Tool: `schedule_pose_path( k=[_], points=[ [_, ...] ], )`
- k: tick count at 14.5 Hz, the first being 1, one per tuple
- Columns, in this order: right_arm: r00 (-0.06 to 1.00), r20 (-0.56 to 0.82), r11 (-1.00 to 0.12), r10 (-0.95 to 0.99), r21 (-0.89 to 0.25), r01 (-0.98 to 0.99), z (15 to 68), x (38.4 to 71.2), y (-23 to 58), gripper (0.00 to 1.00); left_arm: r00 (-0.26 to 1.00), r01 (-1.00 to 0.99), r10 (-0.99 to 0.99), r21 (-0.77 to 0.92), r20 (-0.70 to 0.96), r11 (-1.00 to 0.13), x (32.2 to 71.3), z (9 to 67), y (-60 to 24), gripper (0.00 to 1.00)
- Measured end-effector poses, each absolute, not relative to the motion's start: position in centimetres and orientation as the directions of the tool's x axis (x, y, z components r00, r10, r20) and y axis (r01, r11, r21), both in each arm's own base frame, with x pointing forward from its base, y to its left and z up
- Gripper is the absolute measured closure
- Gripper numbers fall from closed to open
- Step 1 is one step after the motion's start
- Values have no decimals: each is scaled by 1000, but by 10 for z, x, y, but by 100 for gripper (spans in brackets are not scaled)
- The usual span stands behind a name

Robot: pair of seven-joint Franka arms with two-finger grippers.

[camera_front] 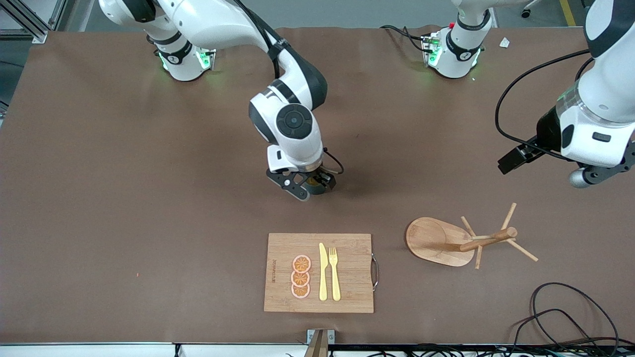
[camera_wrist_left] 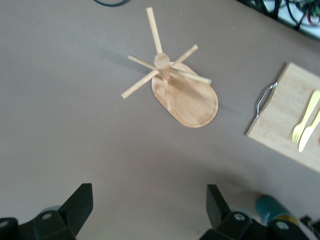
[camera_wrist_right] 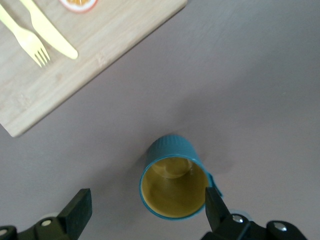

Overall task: Transfer cup from left to right arm and place
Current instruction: 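Lower the right gripper over the mug rim and grasp it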

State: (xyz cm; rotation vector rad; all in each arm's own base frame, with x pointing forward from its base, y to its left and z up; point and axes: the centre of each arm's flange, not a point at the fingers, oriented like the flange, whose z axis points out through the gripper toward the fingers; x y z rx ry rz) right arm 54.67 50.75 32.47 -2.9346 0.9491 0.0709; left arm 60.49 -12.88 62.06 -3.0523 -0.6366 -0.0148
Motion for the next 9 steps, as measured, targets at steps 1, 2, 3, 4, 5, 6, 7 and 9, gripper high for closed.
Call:
schedule_pose_path(
  k=[1,2,3,4,5,6,7,9],
  points=[
    [810,-58,-809,-583,-47,-586,314,543,515,0,931,365,365,-25,9,-931,605,620,-128,0],
    [811,-55,-809,-582,-53,-585,304,540,521,0,945,328,328,-28,4,-944,605,620,-122,0],
    [812,-54,-810,-582,-53,-584,294,538,525,0,959,285,285,-30,0,-958,605,621,-114,0],
    [813,-52,-811,-581,-54,-583,286,537,528,0,971,239,239,-28,1,-971,606,623,-104,0],
    [814,-51,-812,-579,-56,-581,280,536,530,0,981,195,195,-22,4,-981,605,627,-96,0],
    [815,-51,-813,-578,-55,-580,275,534,532,0,987,161,161,-19,7,-987,603,633,-89,0],
    [817,-51,-815,-575,-50,-577,271,532,534,4,991,137,137,-20,5,-990,599,637,-83,0],
    [830,-51,-829,-556,-41,-558,260,526,540,8,994,112,112,-23,-7,-993,591,640,-73,0]
  ],
)
